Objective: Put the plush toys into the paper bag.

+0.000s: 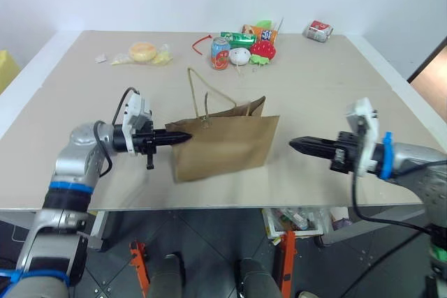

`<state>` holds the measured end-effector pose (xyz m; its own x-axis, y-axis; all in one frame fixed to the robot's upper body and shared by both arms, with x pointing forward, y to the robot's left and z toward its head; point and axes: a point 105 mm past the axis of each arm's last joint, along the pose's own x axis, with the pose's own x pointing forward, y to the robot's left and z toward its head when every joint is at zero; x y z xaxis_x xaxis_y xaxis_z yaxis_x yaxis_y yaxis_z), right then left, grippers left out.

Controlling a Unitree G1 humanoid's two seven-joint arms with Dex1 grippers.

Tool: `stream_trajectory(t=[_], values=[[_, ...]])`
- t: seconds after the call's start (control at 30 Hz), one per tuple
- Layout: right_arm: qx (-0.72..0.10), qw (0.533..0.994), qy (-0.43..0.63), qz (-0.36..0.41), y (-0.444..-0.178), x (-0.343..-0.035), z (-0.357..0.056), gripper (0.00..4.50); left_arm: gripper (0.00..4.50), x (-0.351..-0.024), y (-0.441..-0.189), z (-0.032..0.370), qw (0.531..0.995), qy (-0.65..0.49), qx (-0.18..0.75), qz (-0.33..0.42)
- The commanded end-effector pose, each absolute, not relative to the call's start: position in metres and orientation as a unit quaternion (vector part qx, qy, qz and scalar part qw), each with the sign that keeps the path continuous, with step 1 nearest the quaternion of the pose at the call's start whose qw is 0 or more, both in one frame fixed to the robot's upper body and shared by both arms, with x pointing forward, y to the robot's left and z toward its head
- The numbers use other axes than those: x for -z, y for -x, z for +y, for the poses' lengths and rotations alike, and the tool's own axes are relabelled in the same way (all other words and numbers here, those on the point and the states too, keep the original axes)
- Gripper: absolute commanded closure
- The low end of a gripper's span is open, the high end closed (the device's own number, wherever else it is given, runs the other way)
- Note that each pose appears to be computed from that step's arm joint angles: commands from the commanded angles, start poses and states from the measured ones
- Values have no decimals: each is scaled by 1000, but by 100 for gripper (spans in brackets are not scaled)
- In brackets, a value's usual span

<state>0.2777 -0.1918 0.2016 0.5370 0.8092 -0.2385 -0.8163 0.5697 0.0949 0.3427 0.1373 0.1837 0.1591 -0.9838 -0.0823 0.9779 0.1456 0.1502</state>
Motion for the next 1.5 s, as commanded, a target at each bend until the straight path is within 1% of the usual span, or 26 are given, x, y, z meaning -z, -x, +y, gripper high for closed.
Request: stream_trajectory(t=[0.03,0.23,0.37,0.47,0.5,0.53,0.6,0.67,0.7,0.73,0.77,0.8,0.93,1.07,1.2,1.3,1.33,1.4,1.47,1.5], values=[[-489,864,24,120,-256,-212,-189,450,449,-187,-350,138,723,-132,678,-18],[-493,859,17,136,-245,-202,-180,450,449,-183,-357,131,703,-169,690,-9],[-492,860,9,137,-243,-197,-173,450,449,-188,-364,128,710,-167,684,-27],[-492,860,7,135,-247,-198,-171,450,449,-199,-370,126,718,-162,674,-56],[-493,860,7,134,-248,-198,-171,450,407,-200,-371,125,720,-160,673,-58],[-493,860,7,134,-249,-199,-170,450,376,-199,-371,126,720,-154,675,-52],[-494,859,7,135,-250,-199,-171,450,331,-200,-369,127,720,-144,677,-49],[-494,859,7,137,-250,-199,-171,450,249,-204,-370,128,724,-136,673,-62],[-494,858,7,137,-251,-199,-172,450,218,-207,-371,129,728,-134,669,-68],[-494,858,7,137,-252,-200,-172,450,208,-210,-372,130,731,-135,665,-76],[-495,858,6,136,-253,-201,-172,450,155,-212,-372,131,733,-142,660,-86],[-495,858,6,136,-254,-202,-173,450,137,-211,-372,132,736,-140,659,-75],[-495,859,2,134,-259,-204,-175,450,137,-218,-371,137,743,-129,653,-76],[-492,861,-10,127,-263,-208,-179,450,137,-245,-366,138,754,-74,645,-98],[-477,871,-29,113,-273,-215,-190,450,137,-271,-356,142,763,-14,636,-111],[-454,884,-32,105,-285,-219,-203,450,137,-294,-349,154,787,39,602,-128],[-443,890,-29,107,-289,-218,-209,450,137,-296,-347,161,802,40,582,-132],[-429,896,-17,109,-293,-216,-217,450,137,-291,-342,173,821,51,559,-104],[-419,902,-13,109,-296,-216,-225,450,137,-283,-336,186,846,53,522,-89],[-413,905,-11,107,-298,-216,-230,450,137,-277,-329,195,859,61,502,-77]])
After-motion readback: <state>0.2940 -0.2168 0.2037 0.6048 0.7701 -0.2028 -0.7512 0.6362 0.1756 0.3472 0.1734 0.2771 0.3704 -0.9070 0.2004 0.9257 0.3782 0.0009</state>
